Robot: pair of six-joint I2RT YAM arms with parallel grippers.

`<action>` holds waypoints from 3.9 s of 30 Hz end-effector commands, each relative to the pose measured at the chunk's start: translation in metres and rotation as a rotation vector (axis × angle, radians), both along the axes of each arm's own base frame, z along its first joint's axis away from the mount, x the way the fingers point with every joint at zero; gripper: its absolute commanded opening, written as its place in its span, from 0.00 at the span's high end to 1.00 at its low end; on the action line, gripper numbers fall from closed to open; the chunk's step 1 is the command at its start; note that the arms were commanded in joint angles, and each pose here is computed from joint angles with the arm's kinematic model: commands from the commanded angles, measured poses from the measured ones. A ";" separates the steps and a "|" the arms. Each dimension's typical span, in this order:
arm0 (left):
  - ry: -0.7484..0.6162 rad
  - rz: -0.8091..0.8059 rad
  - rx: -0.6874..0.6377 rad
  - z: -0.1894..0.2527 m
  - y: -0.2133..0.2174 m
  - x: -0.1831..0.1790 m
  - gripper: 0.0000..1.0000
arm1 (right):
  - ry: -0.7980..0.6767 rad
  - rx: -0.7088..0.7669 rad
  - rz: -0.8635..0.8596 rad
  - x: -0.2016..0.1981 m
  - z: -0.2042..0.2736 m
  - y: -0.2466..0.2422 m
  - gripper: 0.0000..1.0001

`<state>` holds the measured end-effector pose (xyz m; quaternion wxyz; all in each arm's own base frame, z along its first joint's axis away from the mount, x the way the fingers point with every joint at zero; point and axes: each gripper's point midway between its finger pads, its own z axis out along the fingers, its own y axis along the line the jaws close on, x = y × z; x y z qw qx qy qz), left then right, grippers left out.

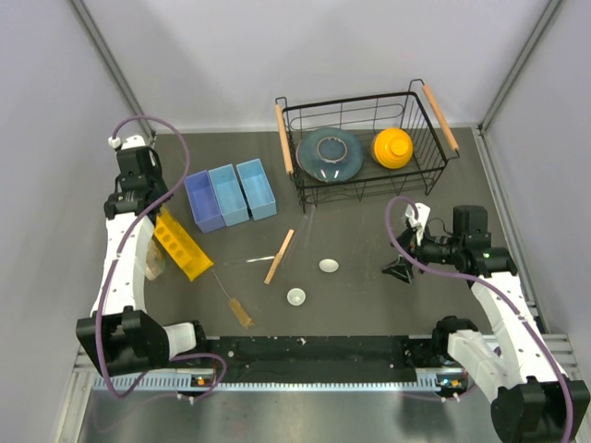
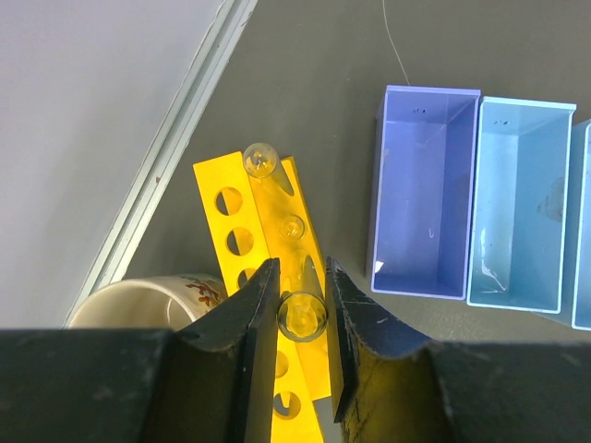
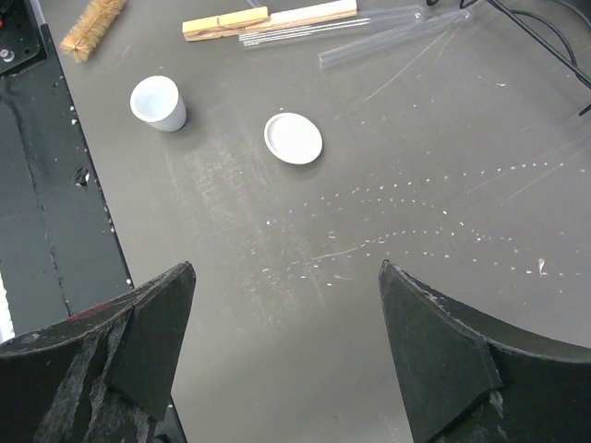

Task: Organize the chemistry lab equipment

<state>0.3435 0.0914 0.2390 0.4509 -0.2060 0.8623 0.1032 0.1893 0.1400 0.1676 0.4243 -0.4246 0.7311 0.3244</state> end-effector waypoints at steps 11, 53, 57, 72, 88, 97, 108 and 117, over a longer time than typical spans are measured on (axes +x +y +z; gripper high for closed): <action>-0.004 0.013 -0.023 -0.023 0.002 0.004 0.79 | -0.042 0.009 0.017 0.002 0.005 0.001 0.19; -0.293 -0.164 -0.212 0.068 -0.063 -0.086 0.01 | -0.030 -0.016 0.041 0.002 -0.006 -0.001 0.13; -0.296 -0.185 -0.246 0.066 -0.072 -0.094 0.01 | -0.019 -0.018 0.045 0.001 -0.009 -0.001 0.13; -0.342 -0.329 -0.396 0.048 -0.114 -0.118 0.01 | 0.018 0.009 0.080 -0.002 -0.013 0.004 0.13; -0.306 -0.313 -0.519 0.026 -0.129 -0.133 0.01 | 0.000 -0.283 0.413 0.000 0.002 0.084 0.11; -0.381 0.019 -0.520 0.038 -0.089 -0.144 0.01 | -0.064 -0.402 0.568 0.021 0.006 0.203 0.12; -0.512 0.330 -0.326 0.065 -0.030 -0.185 0.01 | -0.132 -0.499 0.583 0.058 -0.052 0.315 0.23; -0.520 0.366 -0.283 0.065 -0.022 -0.196 0.01 | -0.104 -0.545 0.563 0.073 -0.094 0.336 0.39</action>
